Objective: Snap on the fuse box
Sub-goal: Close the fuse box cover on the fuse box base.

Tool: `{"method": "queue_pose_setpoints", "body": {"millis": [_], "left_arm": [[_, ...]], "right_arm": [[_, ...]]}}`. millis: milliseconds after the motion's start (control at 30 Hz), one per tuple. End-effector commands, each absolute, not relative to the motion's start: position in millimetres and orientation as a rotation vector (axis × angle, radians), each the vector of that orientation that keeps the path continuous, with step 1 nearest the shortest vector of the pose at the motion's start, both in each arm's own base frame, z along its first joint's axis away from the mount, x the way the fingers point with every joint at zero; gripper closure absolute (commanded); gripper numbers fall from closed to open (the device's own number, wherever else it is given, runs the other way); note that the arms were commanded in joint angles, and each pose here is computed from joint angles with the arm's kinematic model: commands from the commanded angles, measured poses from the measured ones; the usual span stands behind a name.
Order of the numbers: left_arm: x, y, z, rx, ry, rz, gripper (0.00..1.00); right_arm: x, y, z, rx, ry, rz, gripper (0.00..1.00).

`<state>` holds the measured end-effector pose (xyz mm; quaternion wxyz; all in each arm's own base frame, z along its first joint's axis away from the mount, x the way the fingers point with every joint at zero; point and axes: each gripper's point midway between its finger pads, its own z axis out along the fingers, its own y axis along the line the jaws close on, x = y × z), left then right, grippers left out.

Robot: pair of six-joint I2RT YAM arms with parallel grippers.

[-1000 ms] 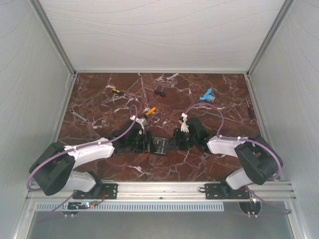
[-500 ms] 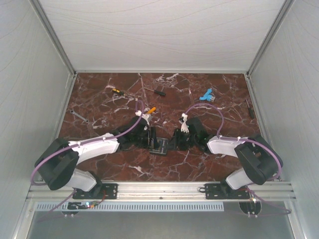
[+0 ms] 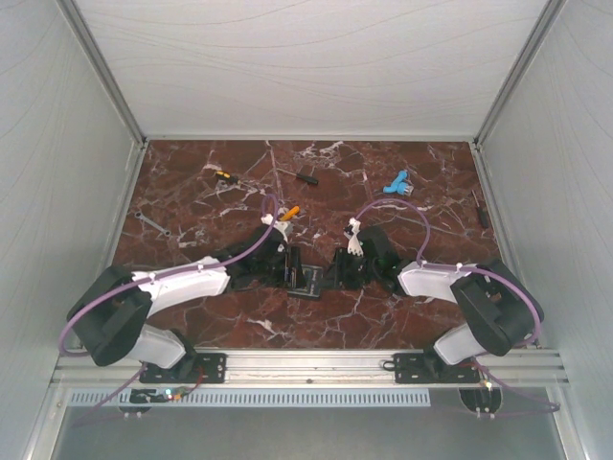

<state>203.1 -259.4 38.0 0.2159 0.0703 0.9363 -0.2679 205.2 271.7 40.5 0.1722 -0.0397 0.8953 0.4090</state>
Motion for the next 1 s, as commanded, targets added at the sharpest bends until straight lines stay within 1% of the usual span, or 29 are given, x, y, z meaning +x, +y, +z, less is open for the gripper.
{"method": "queue_pose_setpoints", "body": {"millis": [0, 167, 267, 367, 467, 533, 633, 967], "left_arm": [[207, -270, 57, 0.197, 2.533, -0.814, 0.40], [206, -263, 56, 0.171, 2.530, -0.806, 0.37], [205, -257, 51, 0.148, 2.546, -0.814, 0.37], [204, -256, 48, 0.139, 2.554, -0.851, 0.40], [203, -258, 44, 0.144, 2.565, -0.860, 0.47], [203, -258, 41, 0.149, 2.575, -0.853, 0.50], [201, -259, 37, 0.154, 2.591, -0.858, 0.52], [181, -256, 15, 0.146, 2.663, -0.860, 0.55]], "right_arm": [[205, 278, 48, -0.129, 2.509, 1.197, 0.68], [204, 280, 49, -0.139, 2.510, 1.199, 0.68], [203, 281, 49, -0.144, 2.513, 1.199, 0.67], [202, 283, 50, -0.152, 2.515, 1.203, 0.66], [202, 286, 50, -0.165, 2.517, 1.206, 0.66], [202, 287, 49, -0.166, 2.521, 1.207, 0.66], [201, 288, 48, -0.169, 2.530, 1.206, 0.66], [194, 280, 31, -0.163, 2.602, 1.156, 0.70]]}}
